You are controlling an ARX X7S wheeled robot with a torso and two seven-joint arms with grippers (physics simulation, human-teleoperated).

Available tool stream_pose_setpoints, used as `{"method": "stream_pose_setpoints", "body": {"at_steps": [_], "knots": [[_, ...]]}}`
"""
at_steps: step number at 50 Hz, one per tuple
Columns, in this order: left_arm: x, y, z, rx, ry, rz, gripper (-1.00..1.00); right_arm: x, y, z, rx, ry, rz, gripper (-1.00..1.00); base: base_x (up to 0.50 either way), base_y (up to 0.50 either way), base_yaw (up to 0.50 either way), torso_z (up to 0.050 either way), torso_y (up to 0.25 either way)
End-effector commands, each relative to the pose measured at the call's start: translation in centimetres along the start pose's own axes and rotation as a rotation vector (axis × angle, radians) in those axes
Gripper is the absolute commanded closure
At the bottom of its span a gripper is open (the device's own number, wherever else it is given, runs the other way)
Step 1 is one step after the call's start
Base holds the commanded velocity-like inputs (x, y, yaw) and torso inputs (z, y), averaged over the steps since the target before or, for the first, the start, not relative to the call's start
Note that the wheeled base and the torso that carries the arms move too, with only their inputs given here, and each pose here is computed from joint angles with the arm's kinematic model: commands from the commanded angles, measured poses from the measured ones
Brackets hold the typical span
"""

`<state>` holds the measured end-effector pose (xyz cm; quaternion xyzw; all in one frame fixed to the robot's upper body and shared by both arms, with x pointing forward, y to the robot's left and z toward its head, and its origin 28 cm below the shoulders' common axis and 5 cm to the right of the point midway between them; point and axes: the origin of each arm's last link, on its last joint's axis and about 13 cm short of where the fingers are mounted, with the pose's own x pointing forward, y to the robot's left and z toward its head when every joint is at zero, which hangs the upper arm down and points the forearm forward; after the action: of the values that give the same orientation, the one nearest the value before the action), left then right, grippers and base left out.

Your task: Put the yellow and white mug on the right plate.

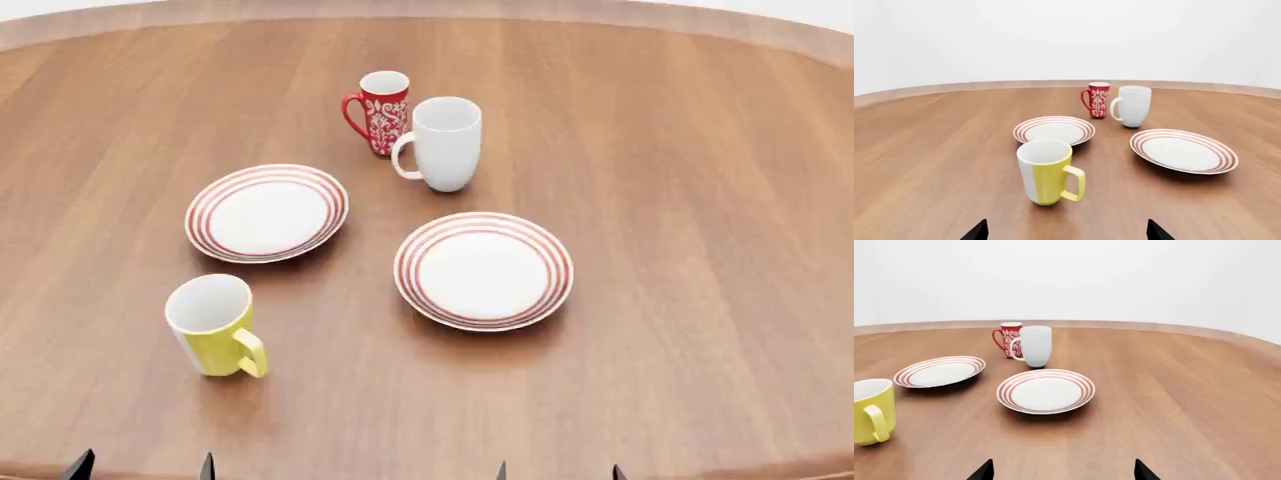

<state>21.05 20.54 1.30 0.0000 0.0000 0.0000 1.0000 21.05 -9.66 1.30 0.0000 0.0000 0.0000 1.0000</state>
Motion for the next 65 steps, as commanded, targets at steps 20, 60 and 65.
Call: {"method": "stream_pose_setpoints", "body": {"at_steps": [20,60,65], "knots": [[0.0,0.0,0.1,0.006,0.005,0.008,-1.00,0.0,-0.1,0.5,0.000,-0.010,0.000,-1.00,0.00,0.00,0.00,0.000,0.000],[0.0,-0.1,0.5,0.051,-0.026,-0.003,-1.00,-0.2,0.4,0.2,-0.047,-0.006,0.053,-1.00,0.00,0.24,0.00,0.000,0.000],[0.0,-0.1,0.4,0.054,-0.024,-0.003,-1.00,0.0,0.4,0.3,-0.066,-0.006,0.022,-1.00,0.00,0.50,0.00,0.000,0.000]]}}
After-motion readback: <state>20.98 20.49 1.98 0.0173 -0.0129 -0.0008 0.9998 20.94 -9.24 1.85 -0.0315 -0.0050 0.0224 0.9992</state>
